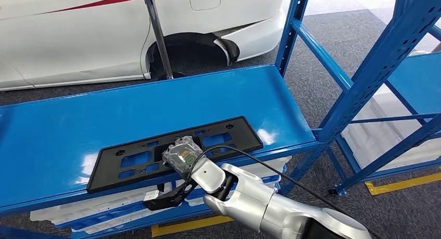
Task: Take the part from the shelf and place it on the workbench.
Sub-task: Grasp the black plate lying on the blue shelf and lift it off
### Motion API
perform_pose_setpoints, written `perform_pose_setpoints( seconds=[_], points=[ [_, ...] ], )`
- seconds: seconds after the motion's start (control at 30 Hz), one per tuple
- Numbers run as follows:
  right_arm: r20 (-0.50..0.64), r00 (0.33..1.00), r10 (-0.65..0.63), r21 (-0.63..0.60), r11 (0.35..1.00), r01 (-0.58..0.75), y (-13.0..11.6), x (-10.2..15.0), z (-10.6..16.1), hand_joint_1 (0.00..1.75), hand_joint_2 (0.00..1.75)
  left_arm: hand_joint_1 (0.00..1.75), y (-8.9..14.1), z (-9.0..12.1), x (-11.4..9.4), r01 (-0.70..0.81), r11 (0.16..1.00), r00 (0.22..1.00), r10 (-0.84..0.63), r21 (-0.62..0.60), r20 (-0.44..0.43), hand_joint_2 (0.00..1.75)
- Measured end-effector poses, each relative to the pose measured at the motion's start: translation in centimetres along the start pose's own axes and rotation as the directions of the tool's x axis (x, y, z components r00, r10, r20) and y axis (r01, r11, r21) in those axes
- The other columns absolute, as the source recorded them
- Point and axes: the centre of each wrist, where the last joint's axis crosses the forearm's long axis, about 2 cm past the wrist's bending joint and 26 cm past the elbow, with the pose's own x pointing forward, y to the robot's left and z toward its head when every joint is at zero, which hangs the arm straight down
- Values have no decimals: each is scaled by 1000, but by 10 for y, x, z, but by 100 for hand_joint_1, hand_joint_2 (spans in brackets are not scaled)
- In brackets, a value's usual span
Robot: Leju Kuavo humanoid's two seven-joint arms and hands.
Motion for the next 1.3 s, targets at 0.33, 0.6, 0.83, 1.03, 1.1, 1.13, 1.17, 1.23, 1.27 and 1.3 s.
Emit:
perform_pose_setpoints(
  seconds=[0.33, 0.6, 0.83, 1.03, 1.1, 1.13, 1.17, 1.23, 1.27, 1.3],
  points=[
    [-28, 999, -20, -4, 1000, 20, -2, -2, 0, 175, 175, 0, 1, 0, 0, 20, 999, 999, -21, 34, 45, 175],
    [-44, 999, -15, -6, 1000, 15, -1, -2, 0, 175, 175, 0, 1, 0, 3, 55, 996, 994, -61, 69, 89, 175],
    [-68, 998, 7, -18, 1000, -8, 0, -3, 1, 175, 175, 0, 1, 0, 4, 58, 996, 994, -64, 70, 90, 175],
    [-77, 997, 13, -25, 1000, -15, 1, -4, 2, 175, 175, 0, 0, 0, 5, 63, 996, 994, -68, 58, 87, 175],
    [-78, 997, 15, -29, 999, -17, 1, -4, 2, 175, 175, 0, 0, 0, 5, 63, 996, 994, -68, 58, 87, 175],
    [-79, 997, 16, -33, 999, -19, 1, -4, 2, 175, 175, 0, 0, 0, 5, 63, 996, 994, -68, 58, 87, 175],
    [-79, 997, 18, -36, 999, -21, 1, -4, 2, 175, 175, 0, 0, 0, 5, 63, 996, 994, -68, 58, 87, 175],
    [-81, 997, 20, -40, 999, -23, 2, -4, 2, 175, 175, 0, 0, 0, 5, 63, 996, 994, -68, 58, 87, 175],
    [-81, 996, 20, -41, 999, -24, 2, -5, 2, 175, 175, 0, 0, 0, 5, 63, 996, 994, -68, 58, 87, 175],
    [-82, 996, 20, -41, 999, -24, 2, -5, 2, 175, 175, 0, 0, 0, 5, 63, 996, 994, -68, 58, 87, 175]
  ],
)
